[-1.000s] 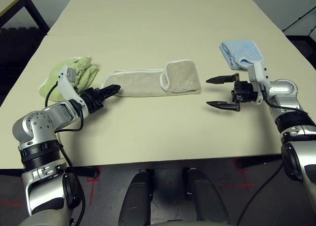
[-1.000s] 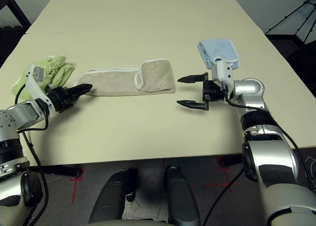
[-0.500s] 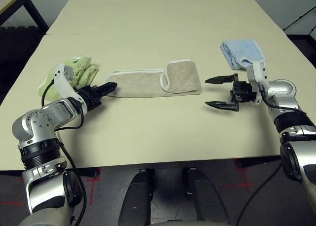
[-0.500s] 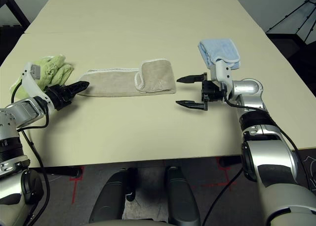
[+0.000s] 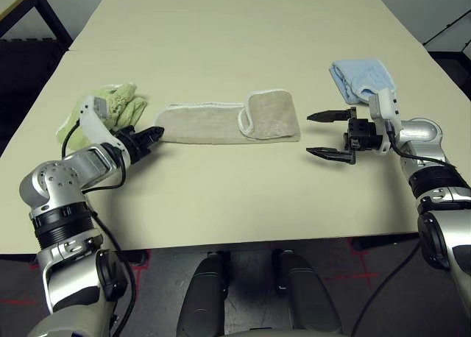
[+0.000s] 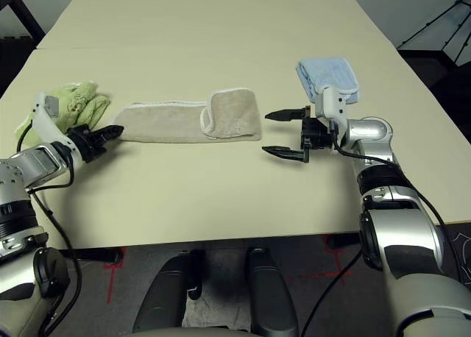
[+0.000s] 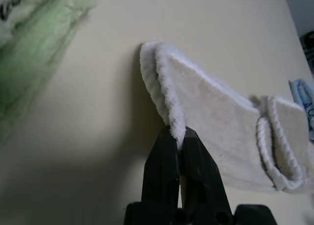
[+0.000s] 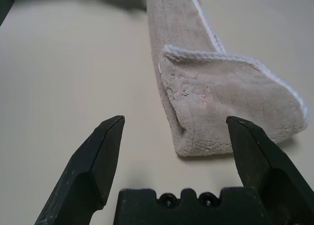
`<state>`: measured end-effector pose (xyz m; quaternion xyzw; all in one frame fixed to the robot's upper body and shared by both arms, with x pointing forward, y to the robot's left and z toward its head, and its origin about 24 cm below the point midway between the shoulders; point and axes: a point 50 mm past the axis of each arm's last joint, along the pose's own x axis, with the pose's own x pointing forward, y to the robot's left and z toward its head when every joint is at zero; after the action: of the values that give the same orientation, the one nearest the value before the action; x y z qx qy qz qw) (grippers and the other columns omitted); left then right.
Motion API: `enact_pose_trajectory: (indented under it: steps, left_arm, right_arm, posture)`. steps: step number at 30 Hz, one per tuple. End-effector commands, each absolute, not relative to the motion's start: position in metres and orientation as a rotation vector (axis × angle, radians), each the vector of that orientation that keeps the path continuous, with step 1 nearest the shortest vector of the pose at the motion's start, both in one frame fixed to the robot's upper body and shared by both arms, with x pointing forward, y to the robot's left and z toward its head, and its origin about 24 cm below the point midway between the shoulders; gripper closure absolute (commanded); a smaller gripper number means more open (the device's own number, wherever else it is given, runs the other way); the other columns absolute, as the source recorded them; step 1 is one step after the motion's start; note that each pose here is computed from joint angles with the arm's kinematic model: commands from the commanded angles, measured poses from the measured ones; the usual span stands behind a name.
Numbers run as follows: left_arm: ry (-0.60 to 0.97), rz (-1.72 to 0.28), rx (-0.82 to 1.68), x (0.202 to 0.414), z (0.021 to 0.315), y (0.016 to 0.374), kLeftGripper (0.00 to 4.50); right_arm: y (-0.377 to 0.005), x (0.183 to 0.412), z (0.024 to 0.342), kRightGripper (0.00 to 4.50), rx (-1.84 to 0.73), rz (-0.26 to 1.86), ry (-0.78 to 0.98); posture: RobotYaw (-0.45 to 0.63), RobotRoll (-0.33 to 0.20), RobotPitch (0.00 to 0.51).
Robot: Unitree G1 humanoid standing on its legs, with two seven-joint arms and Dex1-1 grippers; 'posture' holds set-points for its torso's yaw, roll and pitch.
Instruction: Fold the towel and set it aside.
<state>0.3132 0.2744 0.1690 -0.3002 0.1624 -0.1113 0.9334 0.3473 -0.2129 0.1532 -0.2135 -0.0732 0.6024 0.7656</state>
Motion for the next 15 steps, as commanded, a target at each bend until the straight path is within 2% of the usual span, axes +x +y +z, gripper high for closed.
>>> enact_pose_trajectory:
  steps: [1, 7, 15]
  left_arm:
    - [0.303, -0.189, -0.590, 0.308, 0.176, 0.285, 4.48]
    - [0.291, -0.228, -0.532, 0.298, 0.188, 0.285, 4.48]
    - [0.330, -0.347, -0.480, 0.284, 0.194, 0.264, 4.48]
  right_arm:
    - [-0.215, 0.347, 0.153, 0.00, -0.448, 1.283, -0.169]
    - [-0.215, 0.349, 0.153, 0.00, -0.444, 1.261, -0.160]
    - [-0.214, 0.351, 0.157, 0.00, -0.452, 1.251, -0.162]
  posture:
    - [0.06, 0.000, 0.164]
    - [0.06, 0.000, 0.162]
    - [0.07, 0.000, 0.159]
